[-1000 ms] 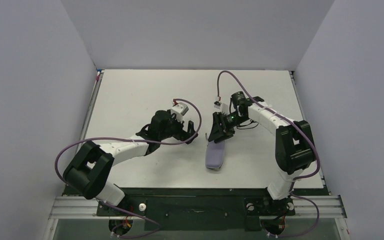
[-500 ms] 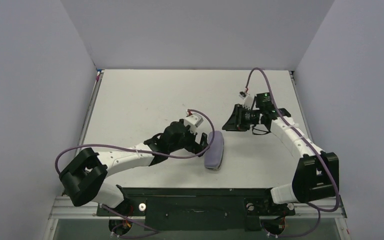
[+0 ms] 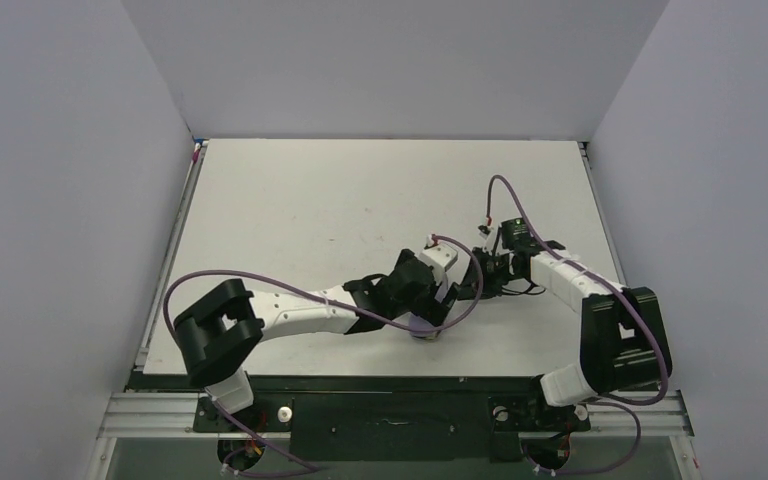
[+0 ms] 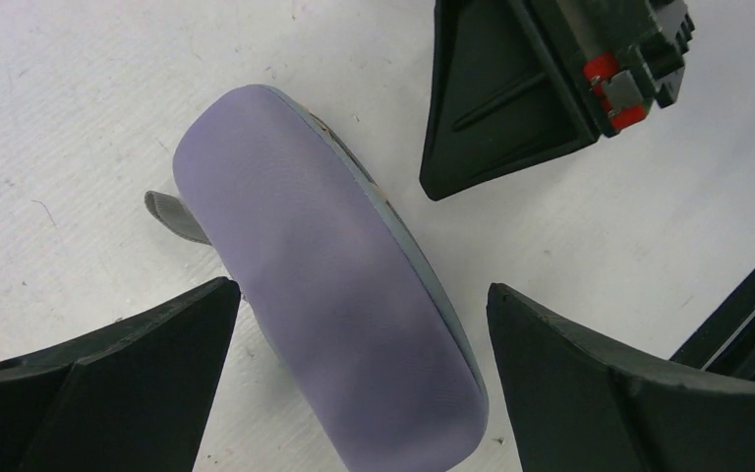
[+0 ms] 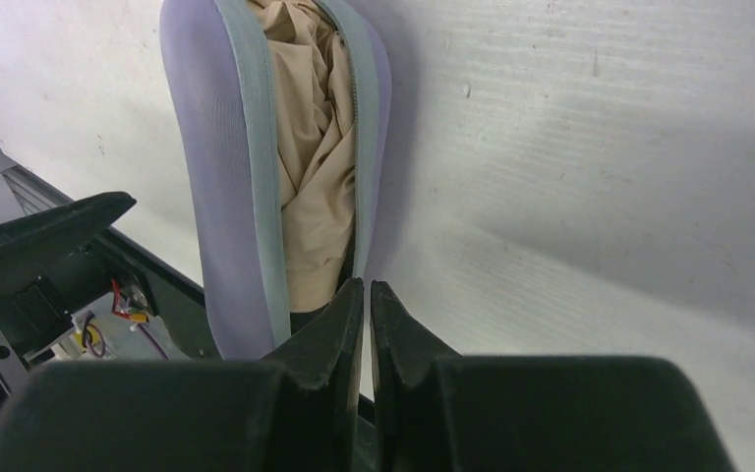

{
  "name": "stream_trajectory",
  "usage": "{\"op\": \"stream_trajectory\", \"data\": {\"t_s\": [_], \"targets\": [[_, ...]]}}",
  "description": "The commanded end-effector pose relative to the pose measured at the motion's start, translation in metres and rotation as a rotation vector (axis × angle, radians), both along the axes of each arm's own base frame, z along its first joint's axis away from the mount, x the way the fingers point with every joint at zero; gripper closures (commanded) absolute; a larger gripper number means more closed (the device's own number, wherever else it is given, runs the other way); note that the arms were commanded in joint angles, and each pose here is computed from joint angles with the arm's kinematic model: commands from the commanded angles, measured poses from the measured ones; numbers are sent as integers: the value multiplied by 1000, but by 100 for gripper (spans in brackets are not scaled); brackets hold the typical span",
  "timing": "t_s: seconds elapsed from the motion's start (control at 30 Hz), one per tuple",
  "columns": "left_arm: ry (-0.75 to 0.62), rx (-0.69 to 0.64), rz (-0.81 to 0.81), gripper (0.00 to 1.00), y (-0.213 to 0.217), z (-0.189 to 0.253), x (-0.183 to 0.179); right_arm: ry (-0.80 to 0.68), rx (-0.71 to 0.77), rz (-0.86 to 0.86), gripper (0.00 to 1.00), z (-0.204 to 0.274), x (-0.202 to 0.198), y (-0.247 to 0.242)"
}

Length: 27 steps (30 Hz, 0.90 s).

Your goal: Open the umbrella

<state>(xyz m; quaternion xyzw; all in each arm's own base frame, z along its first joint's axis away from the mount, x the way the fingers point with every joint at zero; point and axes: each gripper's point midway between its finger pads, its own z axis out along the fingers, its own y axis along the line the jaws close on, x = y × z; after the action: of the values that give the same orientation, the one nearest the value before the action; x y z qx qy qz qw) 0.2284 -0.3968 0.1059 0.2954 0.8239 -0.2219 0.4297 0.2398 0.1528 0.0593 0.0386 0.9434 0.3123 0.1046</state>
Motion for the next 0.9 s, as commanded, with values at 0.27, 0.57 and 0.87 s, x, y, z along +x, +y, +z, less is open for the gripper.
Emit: {"op": "stream_trajectory", "data": {"t_s": [0.27,0.57,0.87], "targets": [[23,37,94,3,-12,-10,19,-16,51,22,82,-18,18,32],[73,65,115,7,12,-18,21,30,-59,39,86,-48,17,21],[70,107,185,12,58,-16,38,21,-143,69,88,-56,18,15]]}}
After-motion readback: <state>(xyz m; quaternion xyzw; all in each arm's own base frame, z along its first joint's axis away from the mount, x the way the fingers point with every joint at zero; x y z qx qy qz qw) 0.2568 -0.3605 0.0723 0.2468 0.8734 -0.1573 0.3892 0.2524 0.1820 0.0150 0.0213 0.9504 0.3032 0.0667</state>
